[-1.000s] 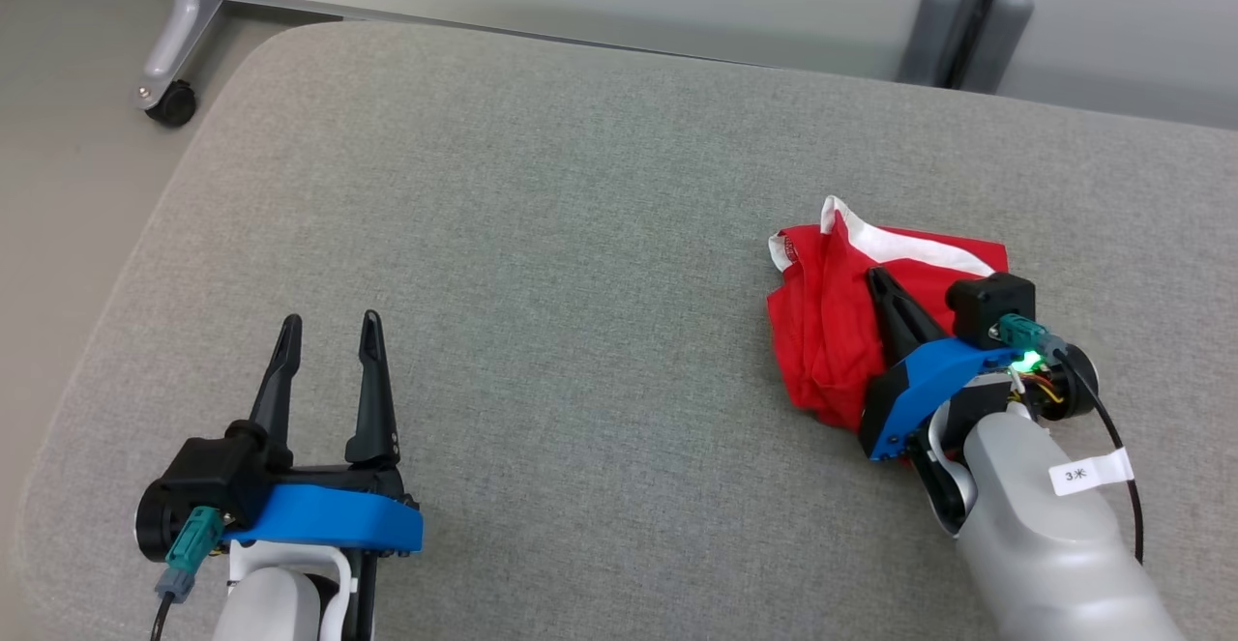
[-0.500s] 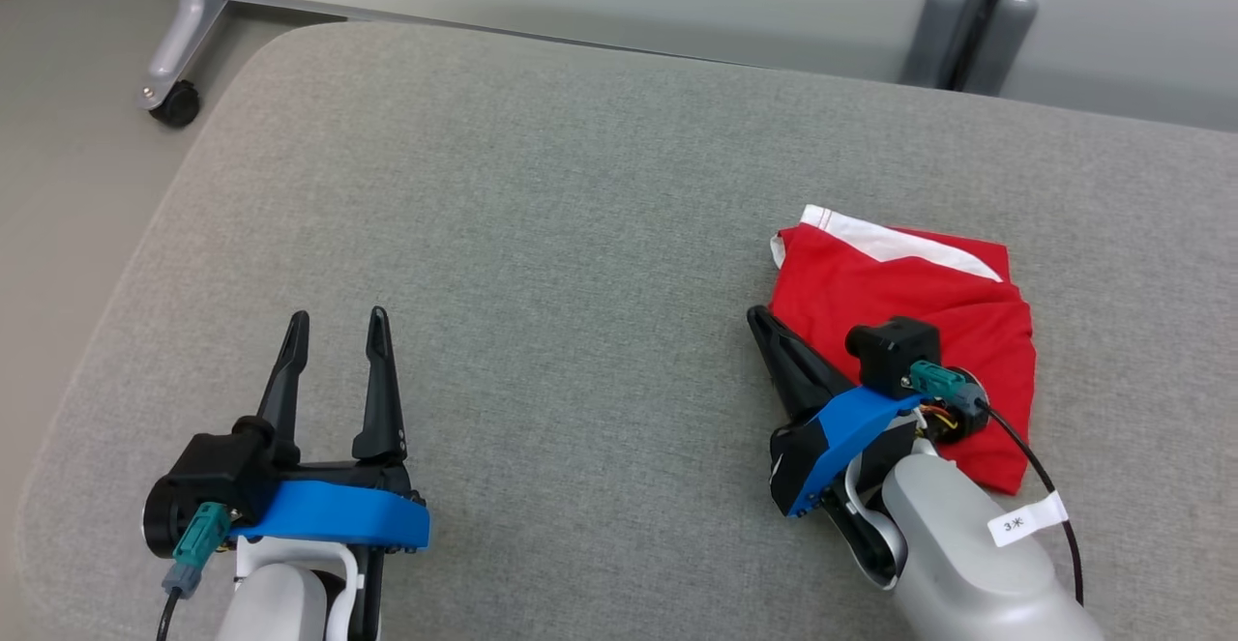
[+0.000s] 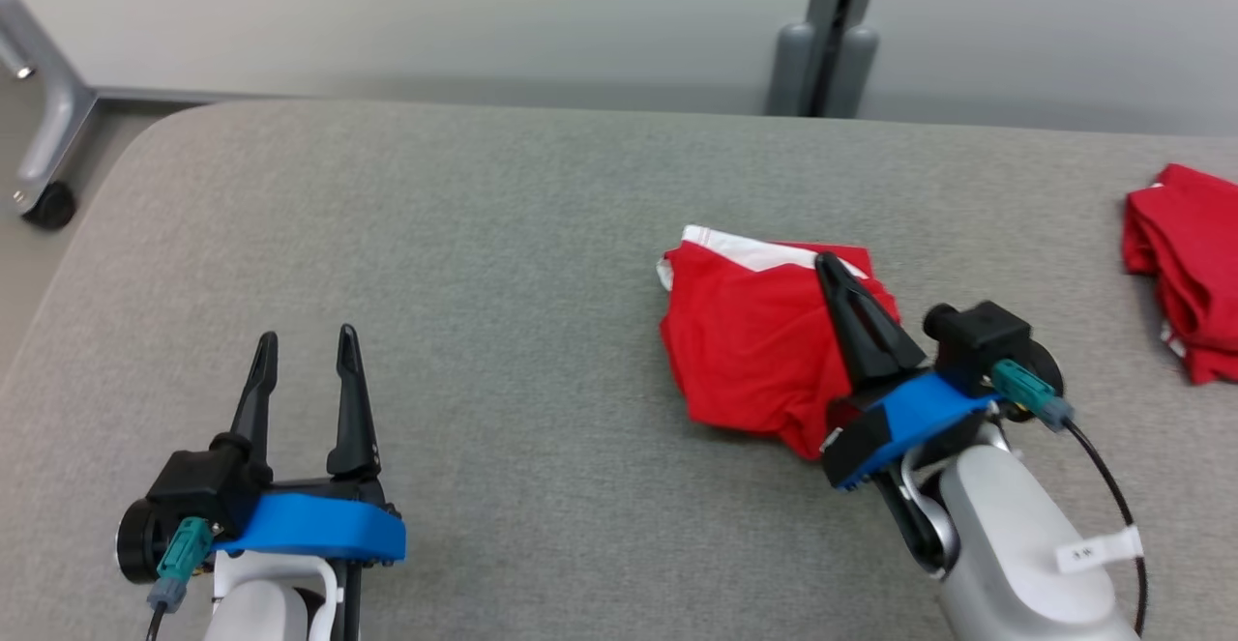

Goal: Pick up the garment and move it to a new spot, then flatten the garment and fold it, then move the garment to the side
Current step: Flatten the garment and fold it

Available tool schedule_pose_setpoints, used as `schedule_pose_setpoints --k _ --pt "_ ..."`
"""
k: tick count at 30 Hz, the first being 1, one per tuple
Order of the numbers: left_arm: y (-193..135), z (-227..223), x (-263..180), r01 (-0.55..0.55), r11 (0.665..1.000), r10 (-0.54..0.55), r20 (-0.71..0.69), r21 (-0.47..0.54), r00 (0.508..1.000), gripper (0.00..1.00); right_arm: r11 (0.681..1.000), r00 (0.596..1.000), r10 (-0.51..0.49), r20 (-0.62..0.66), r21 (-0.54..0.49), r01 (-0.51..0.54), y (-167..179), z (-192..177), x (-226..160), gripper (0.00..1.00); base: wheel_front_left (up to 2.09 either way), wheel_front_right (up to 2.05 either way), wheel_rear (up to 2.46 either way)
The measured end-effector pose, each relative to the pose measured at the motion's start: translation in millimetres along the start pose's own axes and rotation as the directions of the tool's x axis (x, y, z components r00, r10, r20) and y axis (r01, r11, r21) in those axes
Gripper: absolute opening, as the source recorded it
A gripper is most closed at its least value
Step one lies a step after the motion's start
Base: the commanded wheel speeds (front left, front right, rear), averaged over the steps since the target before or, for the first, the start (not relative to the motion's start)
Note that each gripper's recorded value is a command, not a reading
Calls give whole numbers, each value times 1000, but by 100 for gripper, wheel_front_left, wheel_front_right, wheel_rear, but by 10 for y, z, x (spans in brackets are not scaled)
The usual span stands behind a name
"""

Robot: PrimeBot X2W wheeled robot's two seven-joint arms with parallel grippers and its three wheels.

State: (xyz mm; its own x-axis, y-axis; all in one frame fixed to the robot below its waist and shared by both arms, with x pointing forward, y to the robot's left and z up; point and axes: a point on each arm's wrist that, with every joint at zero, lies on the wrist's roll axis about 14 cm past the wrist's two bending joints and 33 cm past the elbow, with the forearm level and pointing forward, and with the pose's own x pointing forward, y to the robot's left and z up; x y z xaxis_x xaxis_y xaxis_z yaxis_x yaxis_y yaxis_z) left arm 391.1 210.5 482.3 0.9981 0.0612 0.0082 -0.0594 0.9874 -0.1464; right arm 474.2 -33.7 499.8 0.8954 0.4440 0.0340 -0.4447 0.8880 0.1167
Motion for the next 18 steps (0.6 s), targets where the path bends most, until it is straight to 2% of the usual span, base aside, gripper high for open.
schedule_pose_setpoints --k 2,4,5,6,7,10,18 --pt "-60 -6 -4 17 1000 -17 -2 2 1000 100 998 998 -56 15 -22 57 -179 56 -149 0 0 0 0" --pt "-111 -2 -6 32 999 -32 0 3 999 100 993 993 -111 34 -41 112 -350 127 -310 30 0 0 0" --pt "-135 0 -11 39 999 -39 1 5 999 100 989 989 -139 44 -47 141 -436 160 -397 49 0 0 0" --pt "-158 -4 -21 46 999 -46 -1 6 999 100 984 985 -167 49 -50 169 -515 175 -488 94 0 0 0" --pt "-182 -10 -32 54 998 -54 -3 10 999 100 979 980 -194 52 -55 196 -593 185 -582 100 0 0 0" --pt "-237 -10 -69 72 997 -72 -4 16 997 100 965 966 -252 65 -61 256 -742 223 -815 100 0 0 0" --pt "-280 20 -209 92 995 -92 4 34 996 100 938 939 -336 78 -62 341 -878 229 -1267 100 0 0 0"
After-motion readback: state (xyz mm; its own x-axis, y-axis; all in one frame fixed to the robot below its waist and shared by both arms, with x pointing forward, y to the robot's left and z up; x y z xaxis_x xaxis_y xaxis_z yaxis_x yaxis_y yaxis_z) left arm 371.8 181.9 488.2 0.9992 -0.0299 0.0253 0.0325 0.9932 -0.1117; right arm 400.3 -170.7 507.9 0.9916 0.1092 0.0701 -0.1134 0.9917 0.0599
